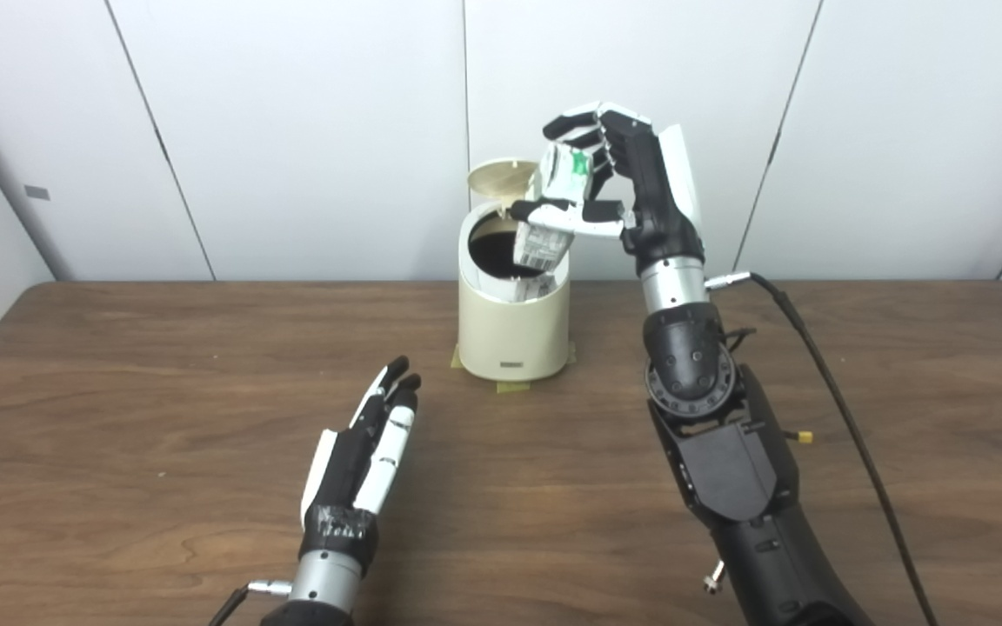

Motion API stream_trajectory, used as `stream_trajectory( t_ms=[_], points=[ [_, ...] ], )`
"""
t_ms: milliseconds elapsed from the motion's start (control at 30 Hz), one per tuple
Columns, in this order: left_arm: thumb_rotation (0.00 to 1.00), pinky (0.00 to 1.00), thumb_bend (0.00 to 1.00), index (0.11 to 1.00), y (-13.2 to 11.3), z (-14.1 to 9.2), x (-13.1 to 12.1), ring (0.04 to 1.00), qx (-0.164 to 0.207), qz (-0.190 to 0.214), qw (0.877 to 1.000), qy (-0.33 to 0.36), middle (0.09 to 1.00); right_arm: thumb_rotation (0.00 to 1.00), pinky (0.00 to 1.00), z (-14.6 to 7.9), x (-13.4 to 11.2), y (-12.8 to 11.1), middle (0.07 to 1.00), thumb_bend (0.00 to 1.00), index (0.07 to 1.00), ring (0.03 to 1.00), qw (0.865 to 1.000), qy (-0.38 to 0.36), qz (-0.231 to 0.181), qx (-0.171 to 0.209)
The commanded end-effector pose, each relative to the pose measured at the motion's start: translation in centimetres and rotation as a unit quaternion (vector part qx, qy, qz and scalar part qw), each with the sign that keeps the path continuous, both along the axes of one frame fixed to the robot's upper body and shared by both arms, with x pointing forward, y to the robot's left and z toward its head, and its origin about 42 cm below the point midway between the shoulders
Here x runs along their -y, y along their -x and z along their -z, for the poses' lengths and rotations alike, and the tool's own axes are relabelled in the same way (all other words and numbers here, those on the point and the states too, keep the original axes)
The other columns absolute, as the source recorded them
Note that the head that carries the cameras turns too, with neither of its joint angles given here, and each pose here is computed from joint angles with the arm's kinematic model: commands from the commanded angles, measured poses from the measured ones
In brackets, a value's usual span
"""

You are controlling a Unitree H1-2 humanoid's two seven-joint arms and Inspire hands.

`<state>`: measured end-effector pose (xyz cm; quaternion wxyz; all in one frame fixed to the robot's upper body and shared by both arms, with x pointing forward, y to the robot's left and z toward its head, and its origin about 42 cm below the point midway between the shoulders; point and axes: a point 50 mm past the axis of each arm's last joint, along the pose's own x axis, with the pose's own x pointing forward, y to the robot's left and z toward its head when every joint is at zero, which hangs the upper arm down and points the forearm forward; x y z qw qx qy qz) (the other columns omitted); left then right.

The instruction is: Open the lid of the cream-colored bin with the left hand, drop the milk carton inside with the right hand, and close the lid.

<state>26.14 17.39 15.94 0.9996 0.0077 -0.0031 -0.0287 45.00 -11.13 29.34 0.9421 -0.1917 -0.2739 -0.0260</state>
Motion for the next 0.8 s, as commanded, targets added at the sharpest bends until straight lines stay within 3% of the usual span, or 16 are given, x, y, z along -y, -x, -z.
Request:
stream_trajectory(
  t_ms=[0,400,767],
  points=[
    [0.78,1.00,0.41,0.957,-0.1,-1.2,0.7,0.993,0.031,-0.001,0.999,0.008,0.924,0.00,0.27,-4.1,-1.3,-0.4,0.480,0.51,0.532,0.361,0.997,-0.022,-0.020,0.074],
    [0.79,1.00,0.44,0.967,0.3,-1.7,1.7,0.993,0.036,0.001,0.999,0.001,0.931,0.00,0.28,-3.2,-1.2,-2.1,0.483,0.51,0.531,0.358,0.998,-0.037,-0.009,0.058],
    [0.81,1.00,0.47,0.966,1.1,-2.4,2.8,0.973,0.041,0.002,0.999,0.005,0.926,0.00,0.28,-2.3,-0.8,-3.4,0.484,0.51,0.530,0.360,0.997,-0.031,0.006,0.068]
  ],
)
